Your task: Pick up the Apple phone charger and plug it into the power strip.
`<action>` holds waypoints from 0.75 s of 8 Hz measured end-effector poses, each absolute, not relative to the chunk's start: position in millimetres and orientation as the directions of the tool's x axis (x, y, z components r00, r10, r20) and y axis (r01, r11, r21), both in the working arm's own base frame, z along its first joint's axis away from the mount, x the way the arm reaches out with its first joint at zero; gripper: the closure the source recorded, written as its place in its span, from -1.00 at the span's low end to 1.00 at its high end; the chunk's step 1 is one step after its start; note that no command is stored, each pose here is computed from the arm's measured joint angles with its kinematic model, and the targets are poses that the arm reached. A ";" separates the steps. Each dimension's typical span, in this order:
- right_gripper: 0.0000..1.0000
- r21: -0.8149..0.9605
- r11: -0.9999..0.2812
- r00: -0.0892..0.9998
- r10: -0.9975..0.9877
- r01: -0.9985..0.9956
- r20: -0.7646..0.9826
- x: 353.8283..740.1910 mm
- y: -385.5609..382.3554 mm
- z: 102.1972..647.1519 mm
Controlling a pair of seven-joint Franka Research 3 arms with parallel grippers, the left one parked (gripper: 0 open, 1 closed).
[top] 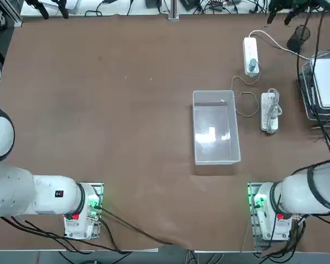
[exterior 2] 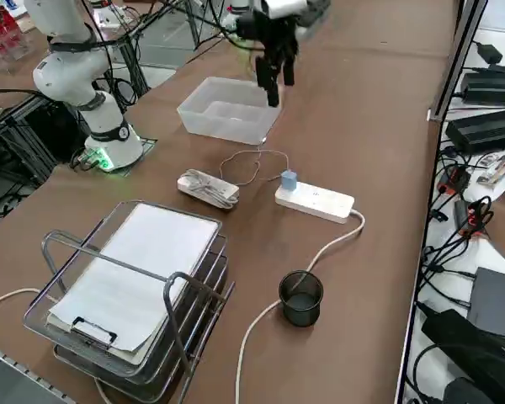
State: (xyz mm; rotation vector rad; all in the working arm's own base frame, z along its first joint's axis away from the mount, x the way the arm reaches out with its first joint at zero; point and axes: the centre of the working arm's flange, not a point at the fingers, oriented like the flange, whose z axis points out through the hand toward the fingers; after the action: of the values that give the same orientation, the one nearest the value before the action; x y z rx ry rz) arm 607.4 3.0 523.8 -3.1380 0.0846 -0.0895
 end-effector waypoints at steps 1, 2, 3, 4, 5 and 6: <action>-1.00 -0.001 -0.999 0.998 -0.033 -0.033 0.062 595.1 -7.8 545.4; -1.00 0.000 -1.000 0.998 -0.021 -0.021 0.059 583.1 -18.5 562.8; -1.00 0.001 -1.000 0.998 -0.019 -0.019 0.060 572.6 -26.5 577.5; -1.00 0.000 -1.000 0.998 -0.019 -0.019 0.060 565.0 -29.1 589.2; -1.00 0.000 -1.000 0.998 -0.016 -0.016 0.053 559.7 -27.4 600.0; -1.00 -0.001 -1.000 0.999 -0.013 -0.013 0.040 555.7 -25.1 607.5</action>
State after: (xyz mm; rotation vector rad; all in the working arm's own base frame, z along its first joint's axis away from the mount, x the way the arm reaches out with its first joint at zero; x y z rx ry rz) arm 555.7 -25.1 607.5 -3.1405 0.0198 -0.0625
